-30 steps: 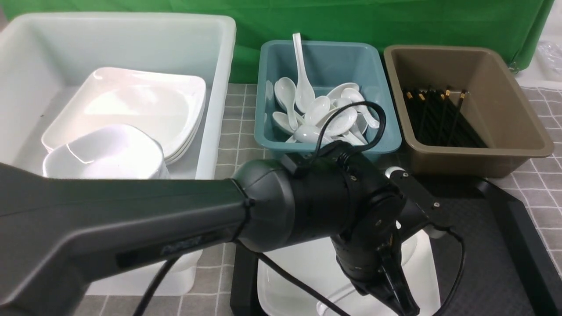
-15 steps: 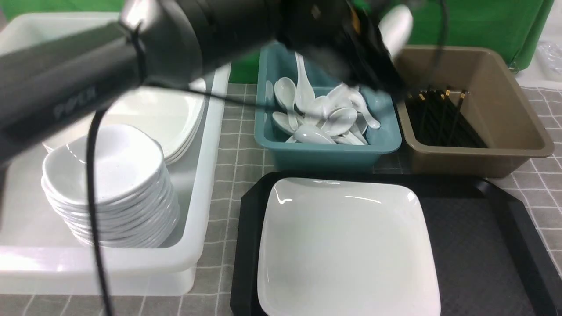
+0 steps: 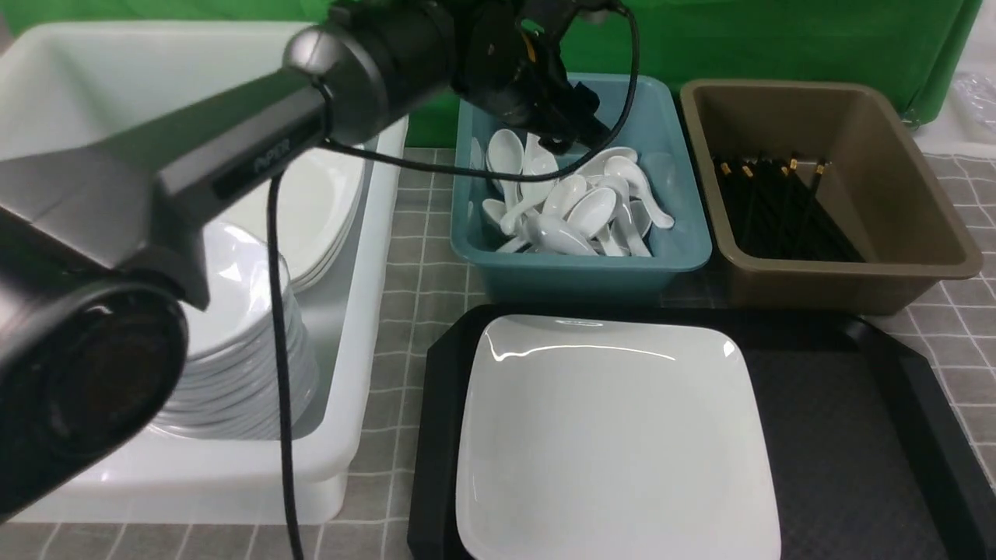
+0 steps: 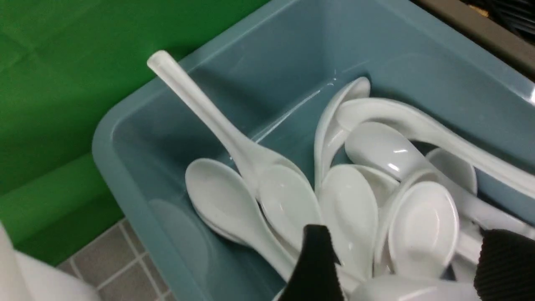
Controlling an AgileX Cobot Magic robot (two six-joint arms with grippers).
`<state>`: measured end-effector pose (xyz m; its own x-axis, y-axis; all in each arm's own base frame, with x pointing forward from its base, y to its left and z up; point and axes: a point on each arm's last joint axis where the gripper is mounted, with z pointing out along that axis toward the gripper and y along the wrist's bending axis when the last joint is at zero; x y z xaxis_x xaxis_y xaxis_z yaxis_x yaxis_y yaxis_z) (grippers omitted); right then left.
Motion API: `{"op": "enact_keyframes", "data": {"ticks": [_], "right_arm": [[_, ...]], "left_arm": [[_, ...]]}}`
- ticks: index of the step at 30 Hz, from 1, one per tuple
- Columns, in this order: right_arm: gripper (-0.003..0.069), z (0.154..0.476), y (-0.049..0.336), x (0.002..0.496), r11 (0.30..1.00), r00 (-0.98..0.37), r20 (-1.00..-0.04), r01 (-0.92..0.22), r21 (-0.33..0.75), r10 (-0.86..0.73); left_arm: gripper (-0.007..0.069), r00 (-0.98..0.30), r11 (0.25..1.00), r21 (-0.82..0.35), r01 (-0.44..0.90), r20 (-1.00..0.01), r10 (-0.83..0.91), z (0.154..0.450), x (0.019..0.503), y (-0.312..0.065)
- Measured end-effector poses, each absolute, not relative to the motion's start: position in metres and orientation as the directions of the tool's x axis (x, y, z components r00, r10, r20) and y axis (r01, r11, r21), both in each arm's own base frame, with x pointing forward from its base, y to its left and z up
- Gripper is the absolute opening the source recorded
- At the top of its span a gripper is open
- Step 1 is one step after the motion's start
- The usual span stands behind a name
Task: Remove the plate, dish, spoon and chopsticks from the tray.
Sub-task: Use the left arm to put the soup spoon into the small storage box in the middle, then use the left arm to grab a plate from the dinner plate
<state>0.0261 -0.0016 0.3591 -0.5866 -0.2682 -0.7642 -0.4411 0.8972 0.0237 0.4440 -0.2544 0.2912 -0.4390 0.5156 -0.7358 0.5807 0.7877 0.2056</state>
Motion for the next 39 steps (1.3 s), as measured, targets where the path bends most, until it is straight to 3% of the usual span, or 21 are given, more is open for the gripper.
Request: {"op": "enact_keyframes", "data": {"ticks": [3,5,6,8,11,13,14,15,18,19,20,22,29,33,39], "right_arm": [[0.0217,0.359,-0.002,0.026,0.897,-0.584,-0.765,-0.441,0.020,-0.270],[0.0217,0.359,-0.002,0.026,0.897,-0.581,-0.767,-0.442,0.017,-0.272],[0.0217,0.359,-0.002,0.026,0.896,-0.580,-0.767,-0.443,0.016,-0.274],[0.0217,0.359,-0.002,0.027,0.895,-0.578,-0.767,-0.445,0.011,-0.278],[0.0217,0.359,-0.002,0.027,0.890,-0.570,-0.767,-0.455,-0.003,-0.294],[0.0217,0.359,-0.002,0.027,0.888,-0.565,-0.767,-0.460,-0.011,-0.302],[0.0217,0.359,-0.002,0.027,0.886,-0.563,-0.767,-0.463,-0.015,-0.307],[0.0217,0.359,-0.002,0.027,0.886,-0.561,-0.768,-0.464,-0.017,-0.309],[0.0217,0.359,-0.002,0.027,0.884,-0.558,-0.768,-0.468,-0.022,-0.315],[0.0217,0.359,-0.002,0.027,0.883,-0.558,-0.768,-0.468,-0.023,-0.316],[0.0217,0.359,-0.002,0.027,0.883,-0.558,-0.768,-0.468,-0.023,-0.316],[0.0217,0.359,-0.002,0.027,0.883,-0.558,-0.767,-0.468,-0.023,-0.316],[0.0221,0.359,-0.002,0.027,0.884,-0.559,-0.767,-0.468,-0.022,-0.315],[0.0225,0.359,-0.002,0.027,0.883,-0.558,-0.768,-0.468,-0.022,-0.315],[0.0231,0.359,-0.002,0.027,0.884,-0.559,-0.767,-0.468,-0.022,-0.314]], "left_arm": [[0.0415,-0.484,0.763,0.214,0.610,-0.662,0.572,0.320,0.419,-0.245],[0.0307,-0.499,0.739,0.213,0.639,-0.616,0.609,0.343,0.392,-0.238],[0.0198,-0.497,0.727,0.206,0.655,-0.607,0.620,0.357,0.374,-0.235],[0.0081,-0.477,0.688,0.205,0.696,-0.583,0.657,0.363,0.346,-0.231],[0.0020,-0.397,0.584,0.236,0.777,-0.536,0.745,0.362,0.304,-0.229],[0.0012,-0.302,0.460,0.256,0.850,-0.479,0.824,0.346,0.273,-0.230],[0.0012,-0.235,0.375,0.259,0.890,-0.445,0.864,0.333,0.255,-0.231],[0.0012,-0.228,0.366,0.258,0.894,-0.440,0.869,0.331,0.253,-0.230],[0.0053,0.008,0.079,0.250,0.965,-0.327,0.945,0.282,0.205,-0.236],[0.0062,0.022,0.061,0.248,0.967,-0.319,0.948,0.279,0.203,-0.236],[0.0097,0.117,-0.047,0.251,0.967,-0.273,0.955,0.263,0.192,-0.237],[0.0180,0.224,-0.169,0.242,0.955,-0.220,0.950,0.237,0.177,-0.235],[0.0435,0.301,-0.235,0.293,0.927,-0.205,0.931,0.201,0.174,-0.234],[0.0462,0.338,-0.278,0.299,0.913,-0.172,0.925,0.189,0.176,-0.235],[0.0440,0.390,-0.336,0.318,0.886,-0.122,0.913,0.170,0.184,-0.240]]}}
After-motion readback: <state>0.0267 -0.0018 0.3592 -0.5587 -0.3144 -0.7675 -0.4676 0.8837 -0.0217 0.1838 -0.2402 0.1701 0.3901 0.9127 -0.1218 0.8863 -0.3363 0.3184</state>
